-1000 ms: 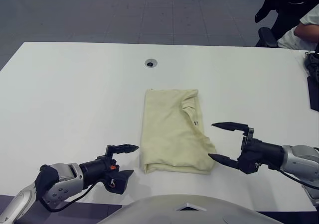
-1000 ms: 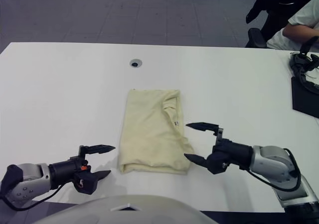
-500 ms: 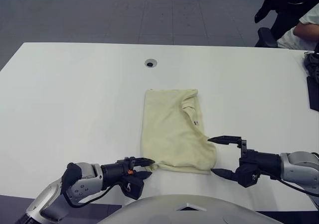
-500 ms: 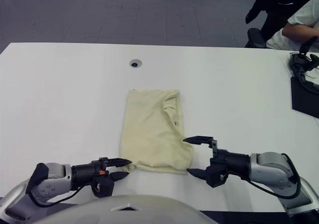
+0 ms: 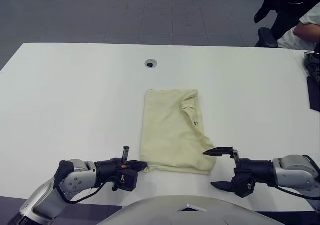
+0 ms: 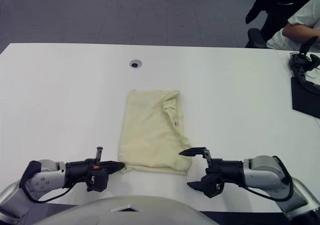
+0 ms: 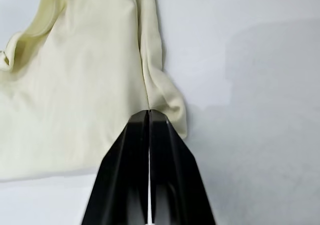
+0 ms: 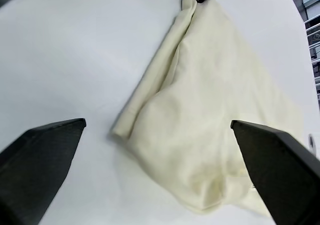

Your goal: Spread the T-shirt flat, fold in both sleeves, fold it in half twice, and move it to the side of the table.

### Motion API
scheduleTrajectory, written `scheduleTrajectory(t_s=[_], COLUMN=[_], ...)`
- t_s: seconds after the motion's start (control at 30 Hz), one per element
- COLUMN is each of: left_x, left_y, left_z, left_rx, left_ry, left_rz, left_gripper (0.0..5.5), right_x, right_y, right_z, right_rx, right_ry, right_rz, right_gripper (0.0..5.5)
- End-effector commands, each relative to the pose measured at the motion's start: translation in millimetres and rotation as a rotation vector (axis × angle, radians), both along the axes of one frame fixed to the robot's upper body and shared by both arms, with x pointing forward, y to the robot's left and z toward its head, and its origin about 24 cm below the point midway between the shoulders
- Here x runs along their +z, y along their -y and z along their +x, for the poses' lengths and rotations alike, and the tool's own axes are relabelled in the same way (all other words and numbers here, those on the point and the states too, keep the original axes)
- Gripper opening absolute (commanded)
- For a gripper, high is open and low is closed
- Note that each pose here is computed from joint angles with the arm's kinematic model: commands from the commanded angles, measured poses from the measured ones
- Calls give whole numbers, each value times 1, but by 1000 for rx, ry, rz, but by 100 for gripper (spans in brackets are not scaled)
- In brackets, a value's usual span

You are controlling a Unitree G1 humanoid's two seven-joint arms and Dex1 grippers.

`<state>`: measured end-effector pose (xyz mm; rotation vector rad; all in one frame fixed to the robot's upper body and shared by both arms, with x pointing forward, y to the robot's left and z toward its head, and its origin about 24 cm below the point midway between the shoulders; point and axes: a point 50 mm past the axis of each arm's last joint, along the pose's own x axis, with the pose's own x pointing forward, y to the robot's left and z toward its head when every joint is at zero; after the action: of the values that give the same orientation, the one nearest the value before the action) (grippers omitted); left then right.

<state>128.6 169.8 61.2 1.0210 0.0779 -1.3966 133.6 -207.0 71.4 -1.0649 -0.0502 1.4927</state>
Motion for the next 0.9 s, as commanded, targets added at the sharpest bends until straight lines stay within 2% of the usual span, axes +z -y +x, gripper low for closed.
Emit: scheduleTrajectory(t_s=[0.03,0.17,0.4,0.6,0.77,0.9], left_x=[-1,3,28,43,31,21], left_y=[-1,2,7,0,-10,-7], left_z=[1,-3,-4,1,1,-4], left_rx=[1,4,46,86,99,79], left_ry=[8,-15,-87,-91,-117,-137], left_rz=[5,-32,-167,-204,-114,-105], left_gripper=[0,0,114,209,295,367], right_x=[-17,-24,-30,-32,-33,-35], right_y=[4,7,2,3,5,9], right_z=[-3,-2,-14,-16,-19,-16], right_rx=[1,-5,8,6,-3,-17], right_ry=[-49,-68,-148,-175,-197,-189], right_rz=[-84,-97,-80,-87,-102,-125], right_gripper=[504,433,310,211,122,49])
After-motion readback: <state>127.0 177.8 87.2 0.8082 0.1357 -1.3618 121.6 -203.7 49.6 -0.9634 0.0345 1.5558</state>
